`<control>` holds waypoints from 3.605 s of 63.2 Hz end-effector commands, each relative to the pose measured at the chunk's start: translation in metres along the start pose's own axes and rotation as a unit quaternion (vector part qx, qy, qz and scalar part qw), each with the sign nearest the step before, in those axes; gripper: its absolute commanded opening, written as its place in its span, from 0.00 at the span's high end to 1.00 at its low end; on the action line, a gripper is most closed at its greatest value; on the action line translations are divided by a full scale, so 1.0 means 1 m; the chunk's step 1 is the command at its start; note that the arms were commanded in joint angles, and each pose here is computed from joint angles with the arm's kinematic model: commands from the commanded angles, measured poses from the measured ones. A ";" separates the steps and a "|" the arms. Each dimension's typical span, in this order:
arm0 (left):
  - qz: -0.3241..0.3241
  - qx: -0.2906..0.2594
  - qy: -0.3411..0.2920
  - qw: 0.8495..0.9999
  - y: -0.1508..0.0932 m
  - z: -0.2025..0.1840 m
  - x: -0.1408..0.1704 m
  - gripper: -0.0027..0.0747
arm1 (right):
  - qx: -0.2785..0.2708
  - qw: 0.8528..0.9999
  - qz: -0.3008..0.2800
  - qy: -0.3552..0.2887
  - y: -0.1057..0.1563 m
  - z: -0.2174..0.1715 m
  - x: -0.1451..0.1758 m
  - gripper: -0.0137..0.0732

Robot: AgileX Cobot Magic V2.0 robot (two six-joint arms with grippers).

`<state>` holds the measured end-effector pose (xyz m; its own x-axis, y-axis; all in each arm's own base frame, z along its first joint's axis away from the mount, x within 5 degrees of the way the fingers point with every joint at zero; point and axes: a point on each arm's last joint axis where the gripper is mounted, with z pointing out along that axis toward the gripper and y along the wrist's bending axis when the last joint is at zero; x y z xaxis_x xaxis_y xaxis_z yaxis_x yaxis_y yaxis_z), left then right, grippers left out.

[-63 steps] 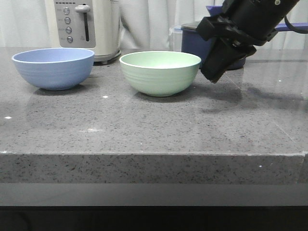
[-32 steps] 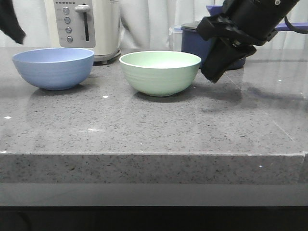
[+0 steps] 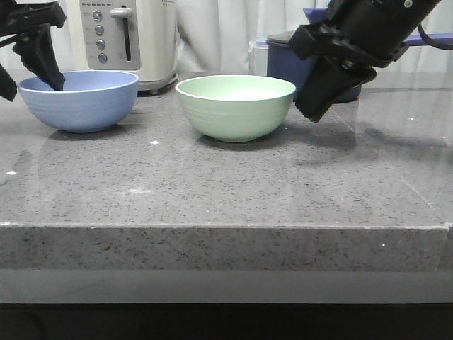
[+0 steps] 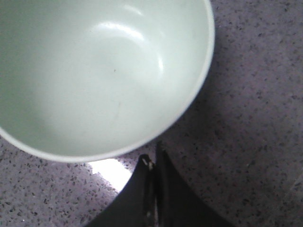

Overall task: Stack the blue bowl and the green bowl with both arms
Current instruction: 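Grasp the rim of the light blue bowl with the left gripper and lift, then carry the blue bowl over the green bowl and lower it inside, then open the left gripper and withdraw it from the stacked bowls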

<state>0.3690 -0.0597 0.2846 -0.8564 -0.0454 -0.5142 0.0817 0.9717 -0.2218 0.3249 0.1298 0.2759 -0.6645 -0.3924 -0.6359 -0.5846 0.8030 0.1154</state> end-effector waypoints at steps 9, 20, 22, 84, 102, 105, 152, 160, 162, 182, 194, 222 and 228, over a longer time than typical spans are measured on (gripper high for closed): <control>-0.003 0.011 -0.045 0.999 -0.005 -0.015 -0.013 0.73 | 0.011 0.999 -0.005 -0.053 0.002 -0.019 -0.015 0.92; -0.003 0.010 -0.046 0.999 -0.005 -0.014 -0.013 0.93 | 0.011 0.999 -0.005 -0.053 0.002 -0.019 -0.015 0.92; -0.003 0.010 -0.047 0.999 -0.005 -0.014 -0.013 0.96 | 0.011 0.999 -0.005 -0.053 0.002 -0.019 -0.015 0.92; 0.159 0.141 -0.109 0.971 -0.150 -0.072 -0.030 0.99 | 0.011 0.999 -0.005 -0.053 0.002 -0.019 -0.015 0.92; 0.177 0.153 -0.077 0.969 -0.172 -0.048 -0.020 0.99 | 0.011 0.999 -0.005 -0.053 0.002 -0.019 -0.015 0.92; 0.177 0.151 -0.071 0.970 -0.172 -0.042 -0.020 0.99 | 0.011 0.999 -0.005 -0.053 0.002 -0.019 -0.015 0.92; 0.176 0.149 -0.072 0.970 -0.172 -0.033 -0.021 0.80 | 0.011 0.999 -0.005 -0.053 0.002 -0.019 -0.015 0.92; 0.175 0.150 -0.072 0.970 -0.173 -0.033 -0.021 0.57 | 0.011 0.999 -0.005 -0.053 0.002 -0.019 -0.015 0.92; 0.174 0.151 -0.071 0.970 -0.173 -0.033 -0.021 0.54 | 0.011 0.999 -0.005 -0.053 0.002 -0.019 -0.015 0.92; 0.172 0.159 -0.076 0.969 -0.174 -0.041 -0.023 0.44 | 0.011 0.999 -0.005 -0.053 0.002 -0.019 -0.015 0.92; 0.200 0.139 -0.100 0.965 -0.169 -0.077 -0.025 0.44 | 0.011 0.999 -0.005 -0.053 0.002 -0.019 -0.015 0.92; 0.230 0.083 -0.164 0.956 -0.122 -0.167 0.032 0.44 | 0.011 0.999 -0.005 -0.053 0.002 -0.019 -0.015 0.92; 0.227 0.077 -0.169 0.956 -0.108 -0.178 0.056 0.44 | 0.011 0.999 -0.005 -0.053 0.002 -0.019 -0.015 0.92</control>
<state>0.2474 -0.1388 0.4086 -0.5924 0.3340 -0.7331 0.5097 0.8601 -0.0200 0.3250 0.1298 0.2759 -0.6643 -0.3922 -0.6363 -0.5845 0.8032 0.1151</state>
